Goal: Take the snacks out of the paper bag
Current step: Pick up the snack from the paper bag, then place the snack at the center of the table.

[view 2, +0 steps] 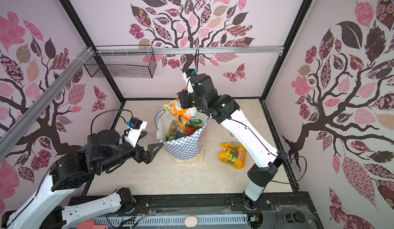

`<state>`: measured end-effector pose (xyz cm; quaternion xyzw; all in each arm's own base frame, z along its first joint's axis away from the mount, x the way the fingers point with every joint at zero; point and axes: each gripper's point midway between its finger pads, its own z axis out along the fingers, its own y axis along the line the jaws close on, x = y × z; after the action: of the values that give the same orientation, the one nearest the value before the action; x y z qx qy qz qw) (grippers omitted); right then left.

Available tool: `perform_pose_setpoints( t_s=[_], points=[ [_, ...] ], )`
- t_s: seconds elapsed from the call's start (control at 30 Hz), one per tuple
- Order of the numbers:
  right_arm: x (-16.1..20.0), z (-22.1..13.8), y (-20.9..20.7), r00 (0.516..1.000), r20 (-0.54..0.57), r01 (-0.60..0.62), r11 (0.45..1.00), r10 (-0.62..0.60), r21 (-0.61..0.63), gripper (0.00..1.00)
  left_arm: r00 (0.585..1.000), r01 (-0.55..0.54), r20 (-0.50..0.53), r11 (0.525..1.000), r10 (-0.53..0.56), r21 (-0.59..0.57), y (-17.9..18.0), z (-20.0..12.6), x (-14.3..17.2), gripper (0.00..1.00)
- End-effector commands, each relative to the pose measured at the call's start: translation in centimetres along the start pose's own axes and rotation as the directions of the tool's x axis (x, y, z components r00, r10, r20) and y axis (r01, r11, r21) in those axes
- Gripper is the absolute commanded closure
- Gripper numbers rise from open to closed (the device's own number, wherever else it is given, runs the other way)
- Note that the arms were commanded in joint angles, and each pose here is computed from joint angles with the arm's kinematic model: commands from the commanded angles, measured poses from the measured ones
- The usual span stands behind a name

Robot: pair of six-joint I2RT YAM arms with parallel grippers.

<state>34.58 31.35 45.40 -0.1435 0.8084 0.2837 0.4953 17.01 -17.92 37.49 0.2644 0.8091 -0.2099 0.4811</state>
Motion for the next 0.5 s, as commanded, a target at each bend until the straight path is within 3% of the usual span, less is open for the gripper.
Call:
perform_pose_setpoints(
  t_s=[0.0, 0.27, 0.47],
  points=[
    [-5.7, -7.1, 0.6, 0.978, 0.21, 0.014, 1.0, -0.013, -0.005, 1.0, 0.999, -0.029, 0.023, 0.993, 0.026, 0.118, -2.1, 0.6, -0.3, 0.01],
    [-6.4, -15.4, -2.8, 0.921, 0.378, 0.043, 0.99, -0.09, 0.131, 1.0, 0.999, -0.035, -0.001, 0.967, 0.036, 0.251, -5.2, 2.2, -0.5, 0.01],
    [-4.8, -19.7, -6.6, 0.897, 0.42, 0.006, 0.957, -0.134, 0.291, 1.0, 0.993, -0.108, -0.011, 0.951, 0.116, 0.291, -7.6, 3.4, -0.6, 0.01]
  ],
)
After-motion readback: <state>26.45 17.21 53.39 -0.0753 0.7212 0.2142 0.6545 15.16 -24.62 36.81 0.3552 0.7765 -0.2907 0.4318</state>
